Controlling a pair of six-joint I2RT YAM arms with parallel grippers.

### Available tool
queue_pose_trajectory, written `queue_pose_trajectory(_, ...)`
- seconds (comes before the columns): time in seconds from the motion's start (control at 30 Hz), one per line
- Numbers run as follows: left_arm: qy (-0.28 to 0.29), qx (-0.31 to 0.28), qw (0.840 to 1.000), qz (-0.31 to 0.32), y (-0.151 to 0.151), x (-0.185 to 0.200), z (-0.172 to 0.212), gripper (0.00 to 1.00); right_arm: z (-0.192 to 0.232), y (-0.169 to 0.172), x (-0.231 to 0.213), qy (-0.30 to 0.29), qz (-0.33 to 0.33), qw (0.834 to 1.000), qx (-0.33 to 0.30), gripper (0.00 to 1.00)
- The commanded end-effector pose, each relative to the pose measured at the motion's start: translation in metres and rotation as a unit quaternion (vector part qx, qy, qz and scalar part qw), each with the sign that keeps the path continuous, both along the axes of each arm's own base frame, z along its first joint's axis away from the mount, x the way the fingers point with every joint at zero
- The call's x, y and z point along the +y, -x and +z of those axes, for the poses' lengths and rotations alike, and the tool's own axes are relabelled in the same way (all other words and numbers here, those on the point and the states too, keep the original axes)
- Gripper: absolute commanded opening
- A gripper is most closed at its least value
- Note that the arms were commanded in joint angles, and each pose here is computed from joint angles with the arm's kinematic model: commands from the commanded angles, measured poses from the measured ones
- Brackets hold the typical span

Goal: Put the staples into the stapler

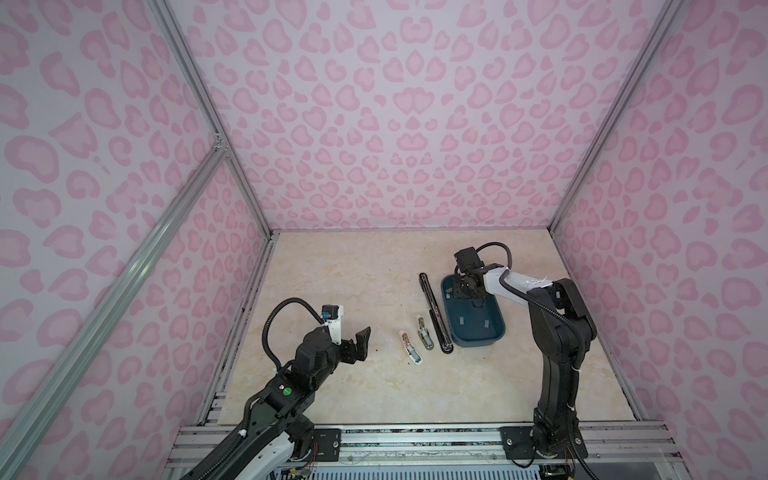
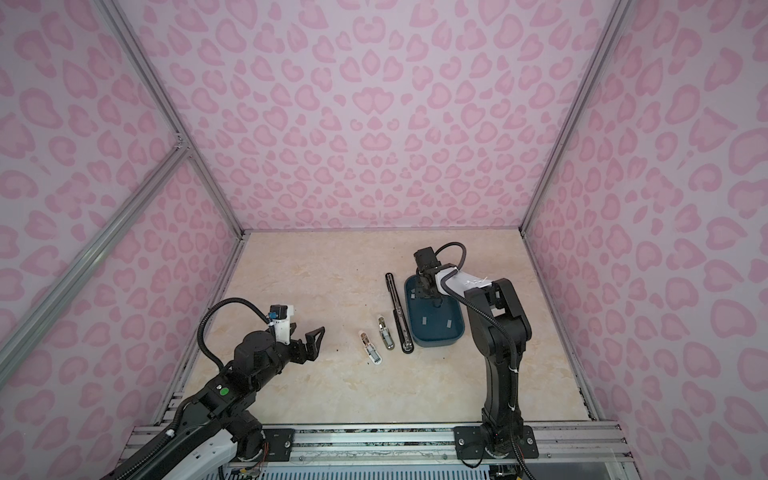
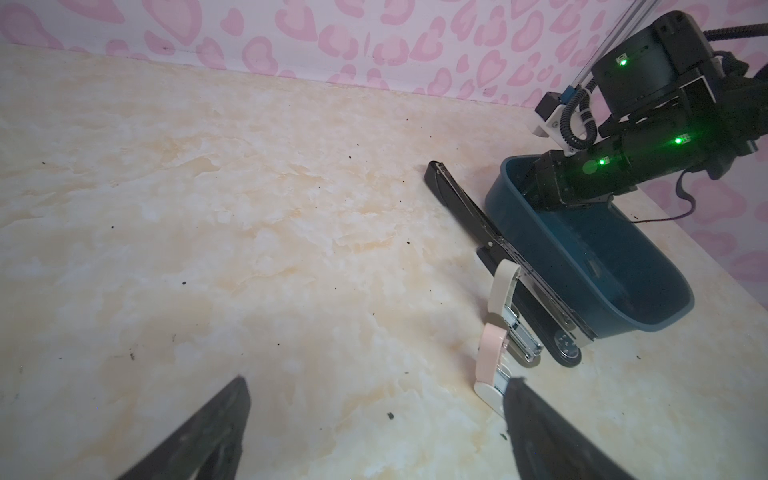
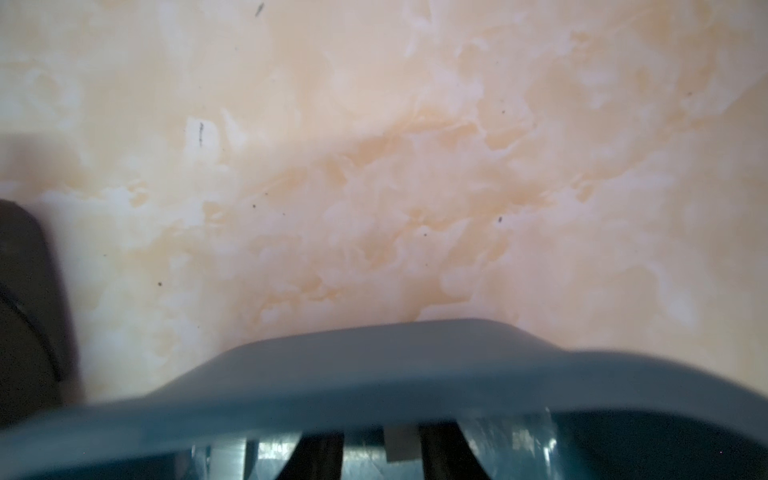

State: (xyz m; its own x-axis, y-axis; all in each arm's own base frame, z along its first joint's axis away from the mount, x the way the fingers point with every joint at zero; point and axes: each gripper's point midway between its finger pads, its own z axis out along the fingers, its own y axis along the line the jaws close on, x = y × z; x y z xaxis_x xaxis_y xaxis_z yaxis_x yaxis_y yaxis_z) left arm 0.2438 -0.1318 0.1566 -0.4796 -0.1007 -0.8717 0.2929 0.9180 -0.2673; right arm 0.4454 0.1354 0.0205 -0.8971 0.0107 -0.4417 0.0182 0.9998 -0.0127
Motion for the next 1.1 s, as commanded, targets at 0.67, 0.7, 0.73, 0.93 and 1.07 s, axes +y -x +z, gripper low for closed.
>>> queue_pose_trajectory(0.67,0.002,-0.004,1.0,0.004,-0.001,0.001,0.002,0.96,-0.024,0.017,-0.012,0.052,-0.005,0.998,0.047,0.21)
queue_pose_trajectory(0.7,0.002,-0.004,1.0,0.004,-0.001,0.001,0.002,0.96,-0.024,0.017,-0.012,0.052,-0.005,0.998,0.047,0.21)
queue_pose_trajectory(0.73,0.002,-0.004,1.0,0.004,-0.001,0.001,0.002,0.96,-0.025,0.018,-0.011,0.052,-0.003,0.997,0.048,0.2)
queue_pose_trajectory(0.93,0.002,-0.004,1.0,0.004,-0.001,0.001,0.002,0.96,-0.023,0.02,-0.008,0.054,-0.002,0.997,0.048,0.18)
queue_pose_trajectory(1.07,0.003,-0.005,1.0,0.004,-0.001,0.001,0.003,0.96,-0.022,0.022,-0.014,0.064,-0.012,0.997,0.048,0.24)
